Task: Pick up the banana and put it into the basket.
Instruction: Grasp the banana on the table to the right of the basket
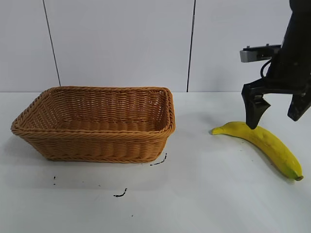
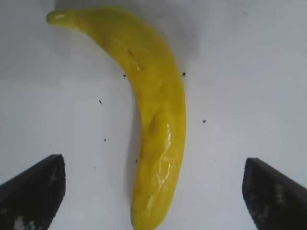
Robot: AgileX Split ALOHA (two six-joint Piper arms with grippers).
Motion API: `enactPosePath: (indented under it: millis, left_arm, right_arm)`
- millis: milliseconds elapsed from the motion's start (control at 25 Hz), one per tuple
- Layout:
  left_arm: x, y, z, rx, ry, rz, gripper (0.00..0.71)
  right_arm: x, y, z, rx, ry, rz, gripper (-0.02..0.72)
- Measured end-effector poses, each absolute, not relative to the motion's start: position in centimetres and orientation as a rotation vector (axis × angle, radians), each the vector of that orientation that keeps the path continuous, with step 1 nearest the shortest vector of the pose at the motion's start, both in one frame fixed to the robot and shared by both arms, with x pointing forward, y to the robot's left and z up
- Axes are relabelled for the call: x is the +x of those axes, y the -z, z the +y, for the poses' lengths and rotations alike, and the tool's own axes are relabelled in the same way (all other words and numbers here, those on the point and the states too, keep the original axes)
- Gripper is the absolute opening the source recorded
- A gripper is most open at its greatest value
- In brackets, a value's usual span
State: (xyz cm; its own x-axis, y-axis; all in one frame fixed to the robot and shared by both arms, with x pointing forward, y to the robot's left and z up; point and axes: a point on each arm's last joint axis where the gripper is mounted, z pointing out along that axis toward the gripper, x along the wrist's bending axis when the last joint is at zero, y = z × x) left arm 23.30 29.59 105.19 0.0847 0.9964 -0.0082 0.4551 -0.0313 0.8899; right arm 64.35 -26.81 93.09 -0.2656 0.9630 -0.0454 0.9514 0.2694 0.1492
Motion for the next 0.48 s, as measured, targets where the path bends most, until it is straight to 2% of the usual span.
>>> enactPosePath:
  millis: [280, 480]
  left_arm:
    - [23.3, -105.2, 29.6, 1.596, -0.892, 1.474, 0.693]
    - [23.3, -105.2, 29.6, 1.596, -0.892, 1.474, 0.693]
  right_arm:
    - [65.3, -89.3, -26.7, 1.855, -0.145, 2.387, 0.69]
    - [65.4, -88.6, -26.6, 1.88, -0.145, 2.373, 0.69]
